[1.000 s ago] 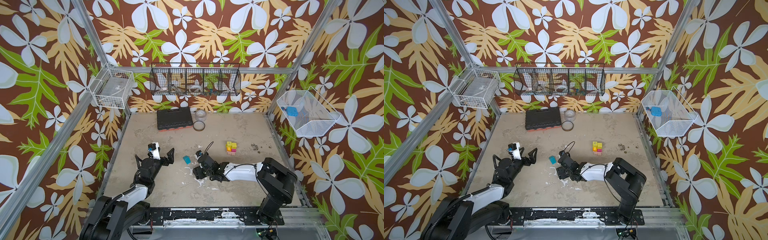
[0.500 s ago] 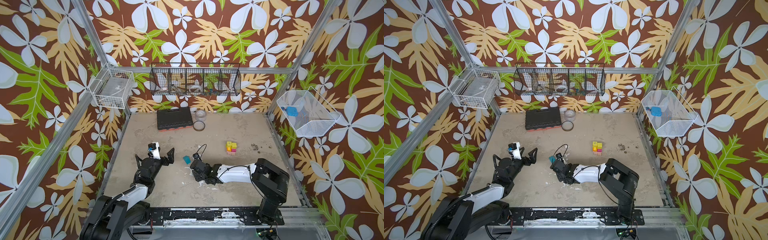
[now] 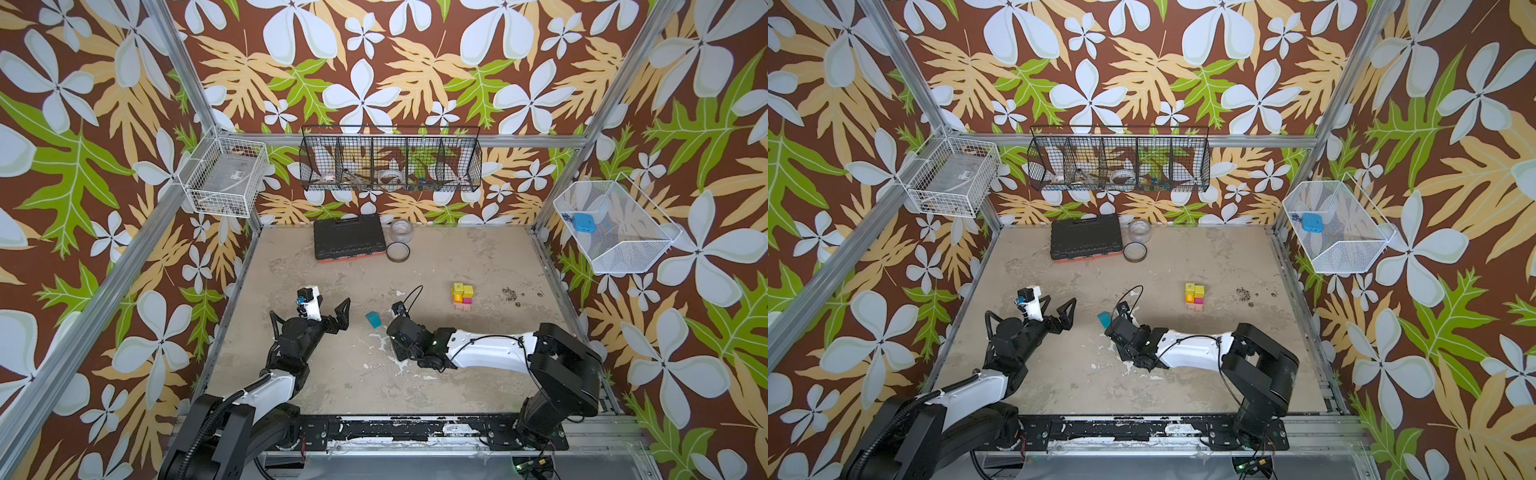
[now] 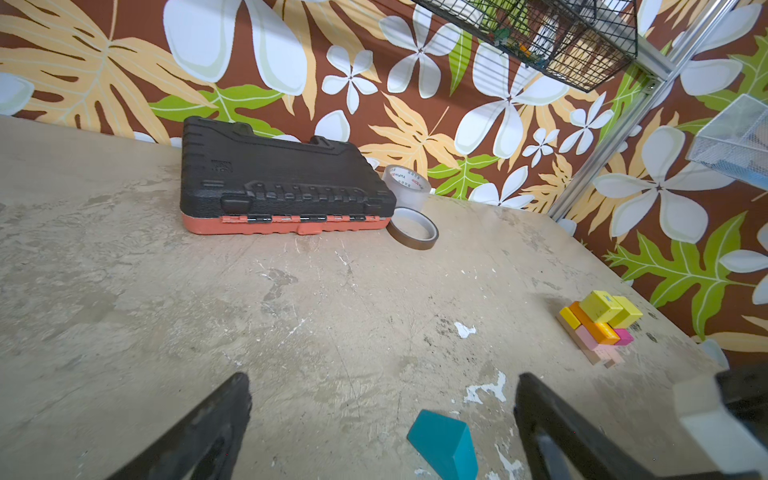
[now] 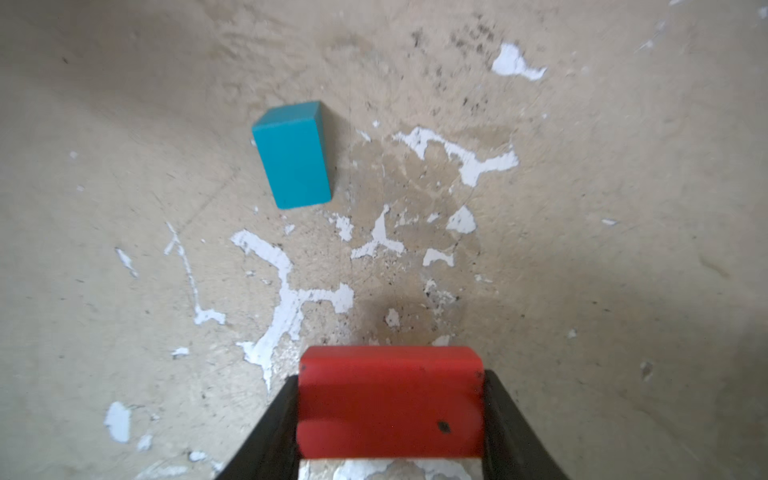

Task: Build the wood block tower
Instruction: 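Lift the red block with the right gripper and carry it over the tower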

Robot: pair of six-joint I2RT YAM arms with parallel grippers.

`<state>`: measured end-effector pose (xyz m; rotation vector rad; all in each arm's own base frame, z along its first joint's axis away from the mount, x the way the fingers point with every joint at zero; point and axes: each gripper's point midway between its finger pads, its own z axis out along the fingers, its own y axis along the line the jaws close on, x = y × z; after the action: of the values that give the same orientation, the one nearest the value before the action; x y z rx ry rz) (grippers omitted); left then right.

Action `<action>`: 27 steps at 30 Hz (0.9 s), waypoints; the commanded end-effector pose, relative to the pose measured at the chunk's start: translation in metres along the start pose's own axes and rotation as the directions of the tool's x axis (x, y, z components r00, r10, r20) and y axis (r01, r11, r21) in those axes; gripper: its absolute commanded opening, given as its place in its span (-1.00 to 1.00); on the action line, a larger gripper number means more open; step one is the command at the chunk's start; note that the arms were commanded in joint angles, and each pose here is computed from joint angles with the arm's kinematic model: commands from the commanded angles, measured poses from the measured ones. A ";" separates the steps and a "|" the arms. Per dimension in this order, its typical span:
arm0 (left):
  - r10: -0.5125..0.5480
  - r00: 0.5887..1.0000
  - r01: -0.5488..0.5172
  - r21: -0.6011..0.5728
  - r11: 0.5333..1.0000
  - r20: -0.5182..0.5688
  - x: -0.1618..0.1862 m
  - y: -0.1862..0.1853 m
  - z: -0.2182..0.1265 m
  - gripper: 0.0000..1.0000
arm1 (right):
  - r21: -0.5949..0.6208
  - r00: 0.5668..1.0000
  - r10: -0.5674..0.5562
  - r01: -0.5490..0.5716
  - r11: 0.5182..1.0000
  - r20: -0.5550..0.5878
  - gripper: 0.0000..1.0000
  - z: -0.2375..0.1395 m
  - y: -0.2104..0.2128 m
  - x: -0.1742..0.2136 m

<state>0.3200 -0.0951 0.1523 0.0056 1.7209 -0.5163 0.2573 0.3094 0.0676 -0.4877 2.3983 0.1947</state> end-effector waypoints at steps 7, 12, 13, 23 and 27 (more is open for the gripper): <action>0.031 0.999 -0.035 0.112 0.993 0.038 -0.008 -0.020 -0.004 1.00 | 0.083 0.981 0.127 -0.140 0.987 0.144 -0.42 -0.056 -0.057 -0.036; 0.040 0.999 -0.043 0.141 0.989 0.023 -0.005 -0.025 -0.003 1.00 | 0.123 0.945 0.231 -0.264 0.957 0.230 -0.43 -0.082 -0.106 -0.051; 0.040 0.999 -0.042 0.148 0.988 0.019 -0.005 -0.026 -0.002 1.00 | 0.133 0.937 0.251 -0.288 0.948 0.243 -0.44 -0.086 -0.116 -0.053; 0.036 0.999 -0.030 0.159 0.987 -0.033 0.001 -0.027 0.009 1.00 | 0.182 0.860 0.411 -0.475 0.861 0.302 -0.51 -0.093 -0.199 -0.066; 0.043 0.999 -0.037 0.189 0.981 -0.024 0.000 -0.032 0.005 1.00 | 0.207 0.847 0.449 -0.511 0.834 0.284 -0.57 -0.087 -0.224 -0.071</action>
<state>0.3178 -0.1223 0.1532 0.1509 1.7273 -0.6331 0.3378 0.1038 0.1757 0.2745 2.2169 0.1024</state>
